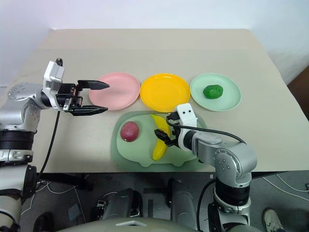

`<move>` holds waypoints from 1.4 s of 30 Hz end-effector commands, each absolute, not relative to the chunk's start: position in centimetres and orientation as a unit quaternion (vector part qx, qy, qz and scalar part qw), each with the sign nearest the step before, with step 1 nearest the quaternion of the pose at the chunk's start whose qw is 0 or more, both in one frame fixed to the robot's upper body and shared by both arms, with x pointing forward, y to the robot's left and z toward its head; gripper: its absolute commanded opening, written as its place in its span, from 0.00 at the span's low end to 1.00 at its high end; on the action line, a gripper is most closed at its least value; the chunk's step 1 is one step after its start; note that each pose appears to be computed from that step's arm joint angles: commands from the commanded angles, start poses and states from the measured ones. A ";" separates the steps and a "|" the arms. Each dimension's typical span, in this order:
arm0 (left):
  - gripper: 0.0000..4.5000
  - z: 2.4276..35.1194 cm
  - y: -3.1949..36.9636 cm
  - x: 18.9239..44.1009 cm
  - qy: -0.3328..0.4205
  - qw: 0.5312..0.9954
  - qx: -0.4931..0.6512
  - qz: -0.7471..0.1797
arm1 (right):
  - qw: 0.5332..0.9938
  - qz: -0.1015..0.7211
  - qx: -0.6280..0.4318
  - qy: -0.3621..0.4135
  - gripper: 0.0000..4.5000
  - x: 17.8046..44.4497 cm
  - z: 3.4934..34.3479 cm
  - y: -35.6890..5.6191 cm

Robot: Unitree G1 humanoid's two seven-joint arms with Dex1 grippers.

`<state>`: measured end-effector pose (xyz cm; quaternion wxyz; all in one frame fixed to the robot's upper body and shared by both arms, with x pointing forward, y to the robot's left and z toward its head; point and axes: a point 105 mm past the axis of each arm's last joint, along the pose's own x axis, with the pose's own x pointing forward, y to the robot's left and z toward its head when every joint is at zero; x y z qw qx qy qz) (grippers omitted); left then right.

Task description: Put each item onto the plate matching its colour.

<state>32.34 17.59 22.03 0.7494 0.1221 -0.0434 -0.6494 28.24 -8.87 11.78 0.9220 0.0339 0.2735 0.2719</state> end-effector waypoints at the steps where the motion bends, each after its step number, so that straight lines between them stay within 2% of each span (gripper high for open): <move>1: 1.00 23.4 18.0 32.0 -0.062 0.750 0.142 -0.643 | 0.929 0.271 0.014 0.251 0.99 28.5 12.4 -8.6; 4: 1.00 23.4 18.1 32.0 -0.061 0.750 0.143 -0.642 | 0.931 0.265 -0.005 0.251 0.99 28.8 12.1 -8.6; 12: 1.00 23.5 18.1 31.8 -0.062 0.752 0.143 -0.641 | 0.931 0.268 -0.015 0.248 0.43 29.0 12.0 -8.3; 13: 1.00 23.5 18.1 31.8 -0.062 0.751 0.143 -0.641 | 0.930 0.270 -0.018 0.249 0.39 29.0 12.0 -8.4; 16: 1.00 23.5 18.1 31.9 -0.062 0.751 0.142 -0.641 | 0.931 0.276 -0.017 0.239 0.39 29.2 12.4 -8.4; 19: 1.00 23.6 18.1 31.9 -0.065 0.751 0.139 -0.642 | 0.928 0.333 0.077 0.148 0.39 29.4 16.2 -7.0; 22: 1.00 23.7 18.1 31.9 -0.066 0.752 0.137 -0.642 | 0.893 0.408 0.174 0.073 0.39 28.5 19.7 -6.2; 26: 1.00 23.7 18.1 32.0 -0.065 0.752 0.135 -0.641 | 0.869 0.447 0.211 0.017 0.39 28.0 22.0 -6.6; 28: 1.00 23.7 18.0 32.1 -0.066 0.753 0.135 -0.641 | 0.869 0.431 0.243 -0.013 0.39 29.4 23.1 -7.6; 30: 1.00 23.5 17.9 32.1 -0.063 0.752 0.135 -0.642 | 0.890 0.392 0.229 -0.042 0.39 31.4 23.6 -8.9; 36: 1.00 23.8 17.8 32.2 -0.068 0.752 0.133 -0.641 | 0.932 0.258 0.244 -0.064 0.39 37.1 23.2 -11.9; 40: 1.00 23.9 17.9 32.1 -0.066 0.754 0.140 -0.638 | 0.937 0.262 0.222 -0.070 0.39 38.0 23.1 -11.4; 42: 1.00 24.0 17.9 32.1 -0.067 0.755 0.137 -0.637 | 0.957 0.240 0.152 -0.064 0.39 38.9 22.2 -11.7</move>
